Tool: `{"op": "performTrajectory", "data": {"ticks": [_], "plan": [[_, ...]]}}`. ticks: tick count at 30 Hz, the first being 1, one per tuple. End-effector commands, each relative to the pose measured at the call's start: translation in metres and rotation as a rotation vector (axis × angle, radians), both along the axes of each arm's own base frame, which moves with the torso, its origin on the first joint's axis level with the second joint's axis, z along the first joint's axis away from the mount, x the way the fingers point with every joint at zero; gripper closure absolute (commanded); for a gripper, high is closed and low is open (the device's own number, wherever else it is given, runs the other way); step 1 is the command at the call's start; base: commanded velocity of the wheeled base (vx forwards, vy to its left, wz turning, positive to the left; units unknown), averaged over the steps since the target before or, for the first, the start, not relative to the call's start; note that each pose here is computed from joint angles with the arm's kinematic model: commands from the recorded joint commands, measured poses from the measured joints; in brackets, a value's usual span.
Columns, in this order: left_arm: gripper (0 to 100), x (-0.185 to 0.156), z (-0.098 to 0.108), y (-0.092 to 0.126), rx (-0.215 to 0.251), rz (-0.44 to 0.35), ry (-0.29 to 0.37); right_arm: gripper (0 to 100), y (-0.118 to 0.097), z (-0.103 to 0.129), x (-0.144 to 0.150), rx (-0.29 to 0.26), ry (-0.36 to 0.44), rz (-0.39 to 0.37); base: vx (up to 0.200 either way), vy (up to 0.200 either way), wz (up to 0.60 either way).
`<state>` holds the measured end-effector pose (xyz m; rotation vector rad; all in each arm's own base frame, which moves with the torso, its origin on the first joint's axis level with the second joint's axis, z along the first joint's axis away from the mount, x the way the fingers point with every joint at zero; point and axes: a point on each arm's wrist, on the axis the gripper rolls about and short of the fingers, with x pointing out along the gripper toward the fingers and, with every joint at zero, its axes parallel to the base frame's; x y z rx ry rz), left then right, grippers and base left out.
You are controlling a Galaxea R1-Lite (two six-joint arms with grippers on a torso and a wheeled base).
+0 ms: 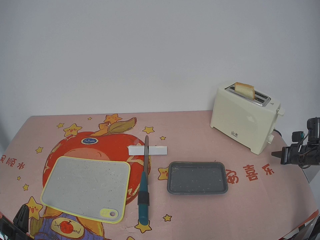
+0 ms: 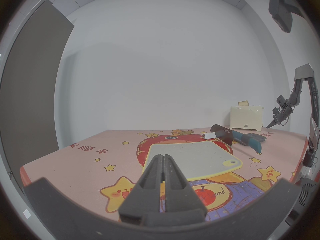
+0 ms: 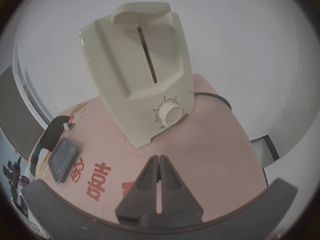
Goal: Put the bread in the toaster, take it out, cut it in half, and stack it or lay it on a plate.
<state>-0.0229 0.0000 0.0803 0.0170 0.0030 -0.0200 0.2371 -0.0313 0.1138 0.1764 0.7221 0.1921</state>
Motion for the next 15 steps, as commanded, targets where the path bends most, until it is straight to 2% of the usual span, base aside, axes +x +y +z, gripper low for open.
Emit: {"op": "performTrajectory", "data": {"ticks": [1, 11, 15], "plan": [[100, 0.001, -0.004, 0.0, 0.0, -0.001, 0.017, 100, -0.001, -0.003, 0.006, 0.003, 0.011, -0.001, 0.0, 0.0, 0.0], [100, 0.001, -0.004, 0.0, 0.0, 0.0, 0.017, 100, -0.004, -0.006, 0.015, -0.005, 0.023, -0.02, 0.0, 0.0, 0.0], [100, 0.001, -0.004, 0.0, 0.0, 0.0, 0.017, 100, -0.005, -0.008, 0.02, -0.017, -0.008, -0.03, 0.0, 0.0, 0.0]]}}
